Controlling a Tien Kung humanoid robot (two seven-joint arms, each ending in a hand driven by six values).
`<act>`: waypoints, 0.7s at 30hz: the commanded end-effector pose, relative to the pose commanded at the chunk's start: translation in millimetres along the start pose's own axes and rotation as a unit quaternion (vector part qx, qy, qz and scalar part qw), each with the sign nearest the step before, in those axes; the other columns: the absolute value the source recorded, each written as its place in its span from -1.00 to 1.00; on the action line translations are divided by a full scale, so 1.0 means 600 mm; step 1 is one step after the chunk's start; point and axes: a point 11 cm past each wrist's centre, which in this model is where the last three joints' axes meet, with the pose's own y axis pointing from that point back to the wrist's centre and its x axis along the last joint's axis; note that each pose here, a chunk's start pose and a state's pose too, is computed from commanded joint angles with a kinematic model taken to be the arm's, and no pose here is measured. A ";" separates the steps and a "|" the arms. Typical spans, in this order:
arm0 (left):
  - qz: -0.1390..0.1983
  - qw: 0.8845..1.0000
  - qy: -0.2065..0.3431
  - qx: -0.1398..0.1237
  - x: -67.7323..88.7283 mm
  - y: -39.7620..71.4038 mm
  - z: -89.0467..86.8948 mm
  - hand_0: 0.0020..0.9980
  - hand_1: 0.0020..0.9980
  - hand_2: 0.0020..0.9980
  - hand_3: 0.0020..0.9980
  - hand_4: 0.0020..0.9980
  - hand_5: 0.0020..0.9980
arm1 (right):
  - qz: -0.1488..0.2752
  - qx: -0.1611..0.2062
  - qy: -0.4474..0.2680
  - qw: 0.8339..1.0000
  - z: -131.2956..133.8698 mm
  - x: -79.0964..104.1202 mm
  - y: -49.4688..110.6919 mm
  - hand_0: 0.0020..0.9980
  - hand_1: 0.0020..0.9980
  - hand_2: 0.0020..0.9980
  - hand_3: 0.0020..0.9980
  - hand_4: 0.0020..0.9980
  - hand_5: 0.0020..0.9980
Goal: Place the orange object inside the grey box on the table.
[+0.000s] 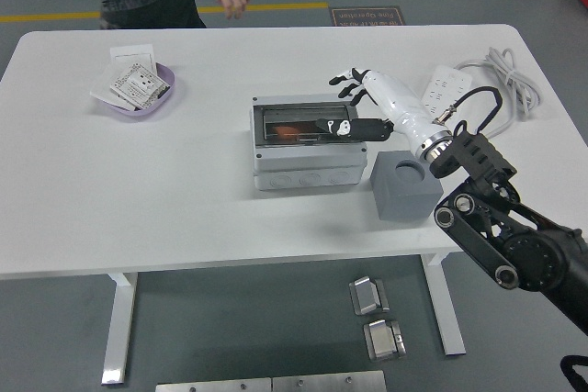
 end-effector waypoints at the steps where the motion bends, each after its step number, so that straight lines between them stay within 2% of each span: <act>1: 0.001 1.000 0.002 0.001 0.002 0.000 -0.002 0.36 0.37 0.22 0.36 0.37 -0.06 | 0.014 0.003 -0.018 1.000 0.002 0.009 0.010 0.36 0.04 0.26 0.48 0.86 0.09; 6: 0.004 1.000 0.009 0.001 0.006 0.000 -0.005 0.36 0.37 0.22 0.36 0.37 -0.06 | 0.074 0.012 -0.104 0.992 0.018 0.040 0.052 0.35 0.04 0.25 0.47 0.87 0.10; 9: 0.004 1.000 0.010 0.001 0.005 -0.001 -0.005 0.36 0.37 0.22 0.36 0.37 -0.06 | 0.094 0.003 -0.178 0.980 0.043 0.038 0.079 0.35 0.04 0.25 0.47 0.87 0.10; 15: 0.010 1.000 0.011 0.000 0.005 0.000 -0.001 0.36 0.37 0.22 0.37 0.37 -0.06 | 0.145 -0.011 -0.308 0.940 0.080 0.033 0.122 0.33 0.02 0.23 0.45 0.87 0.11; 21: 0.013 1.000 0.016 0.003 0.008 0.000 -0.004 0.36 0.37 0.22 0.37 0.38 -0.06 | 0.171 -0.024 -0.373 0.911 0.104 0.038 0.148 0.35 0.07 0.24 0.45 0.87 0.10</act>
